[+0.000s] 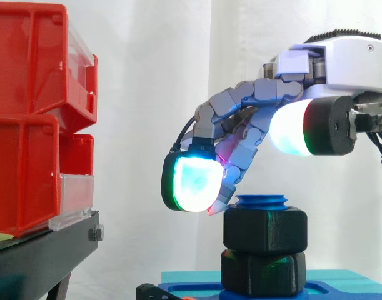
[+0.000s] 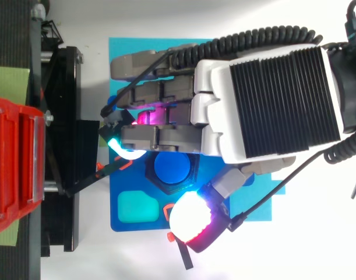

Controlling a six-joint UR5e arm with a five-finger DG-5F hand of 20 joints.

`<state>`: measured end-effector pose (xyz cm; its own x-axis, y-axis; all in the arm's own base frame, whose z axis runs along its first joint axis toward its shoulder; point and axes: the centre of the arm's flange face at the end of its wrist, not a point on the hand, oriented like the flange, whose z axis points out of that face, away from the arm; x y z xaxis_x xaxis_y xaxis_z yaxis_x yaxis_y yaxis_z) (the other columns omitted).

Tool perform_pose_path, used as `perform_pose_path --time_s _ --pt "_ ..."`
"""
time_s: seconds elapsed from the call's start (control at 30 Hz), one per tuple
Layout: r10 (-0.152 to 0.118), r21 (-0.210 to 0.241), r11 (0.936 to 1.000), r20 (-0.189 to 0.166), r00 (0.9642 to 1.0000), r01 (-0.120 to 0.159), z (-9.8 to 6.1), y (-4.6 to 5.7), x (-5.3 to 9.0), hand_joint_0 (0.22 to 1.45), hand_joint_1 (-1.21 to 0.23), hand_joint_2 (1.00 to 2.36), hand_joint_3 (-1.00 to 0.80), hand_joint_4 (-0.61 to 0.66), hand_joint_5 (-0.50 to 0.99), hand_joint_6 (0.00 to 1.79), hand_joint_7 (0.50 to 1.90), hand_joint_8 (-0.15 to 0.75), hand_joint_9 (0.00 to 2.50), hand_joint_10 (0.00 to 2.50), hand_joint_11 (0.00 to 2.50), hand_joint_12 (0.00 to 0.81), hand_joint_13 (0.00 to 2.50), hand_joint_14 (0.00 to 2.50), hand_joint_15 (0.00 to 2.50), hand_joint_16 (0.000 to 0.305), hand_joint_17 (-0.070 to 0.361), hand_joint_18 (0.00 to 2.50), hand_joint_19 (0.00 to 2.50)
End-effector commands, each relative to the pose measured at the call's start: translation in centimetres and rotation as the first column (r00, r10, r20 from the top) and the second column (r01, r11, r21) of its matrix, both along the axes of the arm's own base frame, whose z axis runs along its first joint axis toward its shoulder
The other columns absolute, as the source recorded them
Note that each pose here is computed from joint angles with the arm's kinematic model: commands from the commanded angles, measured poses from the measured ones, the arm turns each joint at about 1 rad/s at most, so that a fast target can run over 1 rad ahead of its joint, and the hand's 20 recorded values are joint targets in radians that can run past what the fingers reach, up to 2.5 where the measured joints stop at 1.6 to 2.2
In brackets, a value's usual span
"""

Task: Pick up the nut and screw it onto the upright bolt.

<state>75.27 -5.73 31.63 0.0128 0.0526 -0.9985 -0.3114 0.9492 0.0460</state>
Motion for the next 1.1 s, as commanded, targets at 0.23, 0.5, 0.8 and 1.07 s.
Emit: perform_pose_path --time_s 0.23,0.5,0.8,1.07 --pt "0.005 0.0 1.0 -0.014 0.9999 -0.005 -0.7 0.6 -0.2 0.55 -0.18 1.0 -0.5 0.27 -0.07 0.5 0.9 0.253 0.95 0.0 0.0 0.228 0.67 0.0 0.0 0.02 0.045 0.32 0.0" --pt "0.008 0.005 1.0 -0.021 0.9998 -0.008 -1.1 0.8 -0.3 0.56 -0.15 1.0 -0.5 0.26 -0.03 0.5 1.1 0.254 1.0 0.0 0.0 0.23 0.64 0.0 0.0 0.02 0.044 0.28 0.0" --pt "0.008 0.006 1.0 -0.011 0.9999 -0.008 -1.0 0.6 -0.3 0.56 -0.16 1.0 -0.5 0.2 0.01 0.5 1.27 0.26 1.01 0.0 0.0 0.225 0.67 0.0 0.0 0.018 0.041 0.3 0.0" --pt "0.0 -0.005 1.0 -0.013 0.9999 0.0 -1.0 -0.3 -0.4 0.56 -0.18 1.0 -0.5 0.19 0.03 0.55 1.32 0.264 1.1 0.0 0.0 0.217 0.72 0.0 0.0 0.016 0.037 0.35 0.0"
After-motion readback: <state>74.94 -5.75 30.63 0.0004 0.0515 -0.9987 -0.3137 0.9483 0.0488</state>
